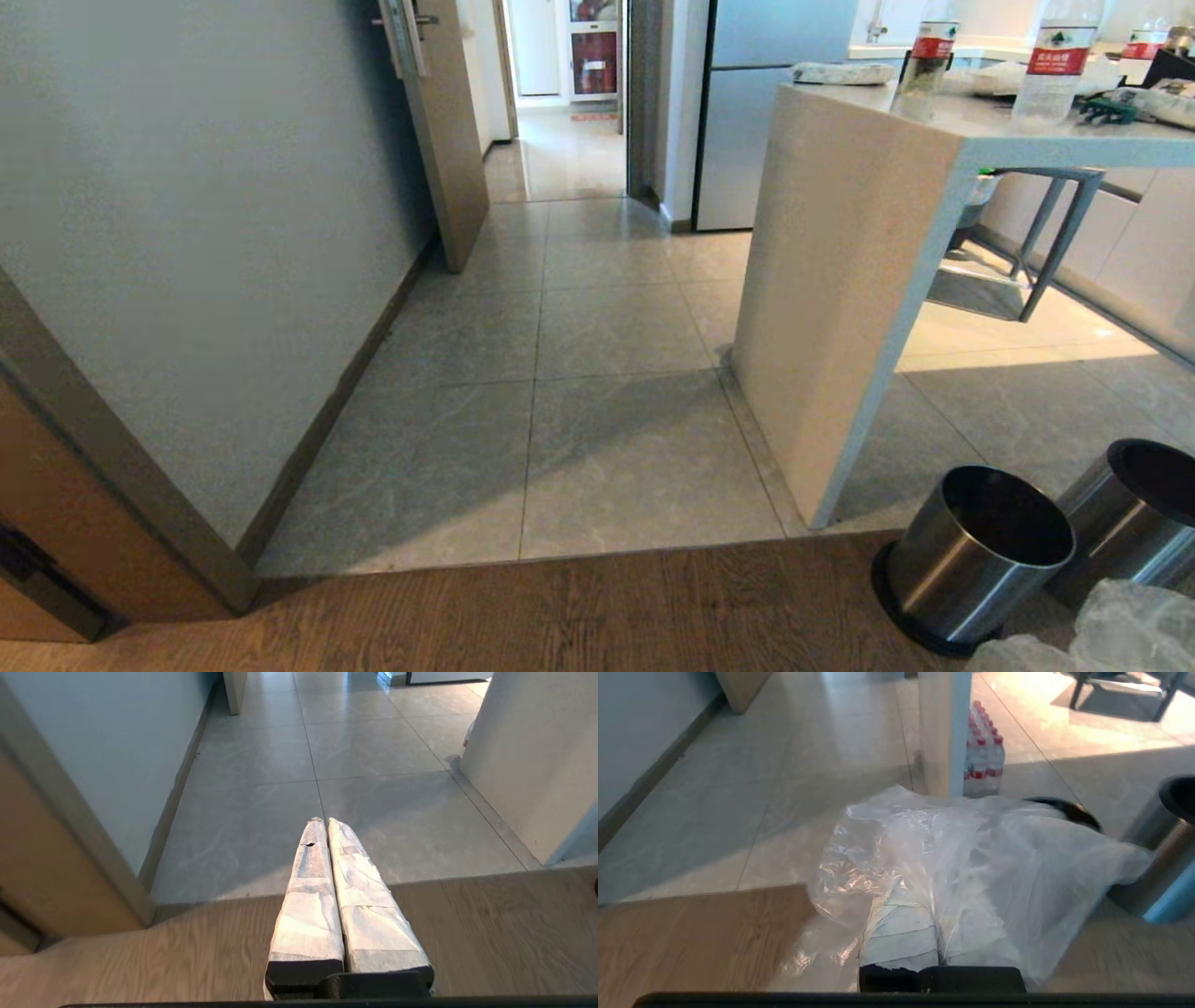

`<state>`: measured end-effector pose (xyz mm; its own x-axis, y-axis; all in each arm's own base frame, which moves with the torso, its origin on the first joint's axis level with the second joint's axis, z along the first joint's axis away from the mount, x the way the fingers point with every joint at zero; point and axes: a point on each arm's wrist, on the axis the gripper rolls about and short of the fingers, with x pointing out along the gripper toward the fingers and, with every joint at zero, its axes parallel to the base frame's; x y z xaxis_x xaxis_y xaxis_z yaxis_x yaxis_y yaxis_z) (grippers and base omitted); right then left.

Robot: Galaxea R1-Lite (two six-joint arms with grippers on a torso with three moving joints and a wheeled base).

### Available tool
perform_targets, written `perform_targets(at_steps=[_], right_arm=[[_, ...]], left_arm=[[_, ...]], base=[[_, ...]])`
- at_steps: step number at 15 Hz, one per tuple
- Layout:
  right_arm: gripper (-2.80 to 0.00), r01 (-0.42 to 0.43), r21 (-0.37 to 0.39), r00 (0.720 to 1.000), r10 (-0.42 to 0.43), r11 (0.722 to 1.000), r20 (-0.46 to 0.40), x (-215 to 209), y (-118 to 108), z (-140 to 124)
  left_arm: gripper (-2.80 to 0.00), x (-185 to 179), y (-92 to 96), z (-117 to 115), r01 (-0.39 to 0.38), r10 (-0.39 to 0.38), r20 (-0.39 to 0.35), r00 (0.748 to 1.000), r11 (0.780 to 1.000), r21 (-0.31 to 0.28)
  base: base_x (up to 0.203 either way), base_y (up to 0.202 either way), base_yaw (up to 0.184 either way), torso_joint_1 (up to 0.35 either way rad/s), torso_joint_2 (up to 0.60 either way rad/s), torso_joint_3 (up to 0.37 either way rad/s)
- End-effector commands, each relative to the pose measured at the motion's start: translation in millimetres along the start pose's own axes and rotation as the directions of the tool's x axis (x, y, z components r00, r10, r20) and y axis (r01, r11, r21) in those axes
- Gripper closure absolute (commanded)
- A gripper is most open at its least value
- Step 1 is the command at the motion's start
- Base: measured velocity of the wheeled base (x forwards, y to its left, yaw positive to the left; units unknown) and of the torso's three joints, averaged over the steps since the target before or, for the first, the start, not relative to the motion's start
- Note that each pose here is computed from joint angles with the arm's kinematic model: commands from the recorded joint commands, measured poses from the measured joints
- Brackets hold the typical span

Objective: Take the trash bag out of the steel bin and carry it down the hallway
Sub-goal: Put the trash bag at the door

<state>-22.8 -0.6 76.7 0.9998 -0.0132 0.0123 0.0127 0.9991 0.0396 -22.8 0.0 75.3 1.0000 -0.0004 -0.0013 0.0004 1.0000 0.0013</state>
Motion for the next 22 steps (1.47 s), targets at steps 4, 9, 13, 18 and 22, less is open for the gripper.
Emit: perform_targets(at_steps=[4,9,13,18,22], right_arm=[[0.0,0.0,0.0,1.0,0.0,1.0,-0.003,0.2,0.0,-0.4],[0.0,0.001,0.0,1.0,-0.001,1.0,-0.003,0.2,-0.1,-0.4],[0.0,-0.001,0.0,1.0,0.001,1.0,-0.003,0.2,0.0,-0.4],[0.0,-0.001,0.0,1.0,0.001,1.0,-0.003,0.2,0.0,-0.4],[0.0,-0.001,0.0,1.0,0.001,1.0,-0.003,0.2,0.0,-0.4]], left_arm=[[0.0,-0.1,0.0,0.0,0.0,0.0,0.001,1.0,1.0,-0.001],[0.0,0.0,0.0,0.0,0.0,0.0,0.0,1.0,1.0,-0.003],[0.0,0.0,0.0,0.0,0.0,0.0,0.0,1.0,1.0,-0.003],[0.0,0.0,0.0,0.0,0.0,0.0,0.0,1.0,1.0,-0.003],[0.0,0.0,0.0,0.2,0.0,0.0,0.001,1.0,1.0,0.001]], base=[[0.192,0.0,0.001,0.001,0.0,0.002],[0.191,0.0,0.001,0.001,0.0,0.003],[0.187,0.0,0.0,0.003,0.0,0.003],[0.191,0.0,0.001,0.003,0.0,0.002],[0.191,0.0,0.002,0.003,0.0,0.003]])
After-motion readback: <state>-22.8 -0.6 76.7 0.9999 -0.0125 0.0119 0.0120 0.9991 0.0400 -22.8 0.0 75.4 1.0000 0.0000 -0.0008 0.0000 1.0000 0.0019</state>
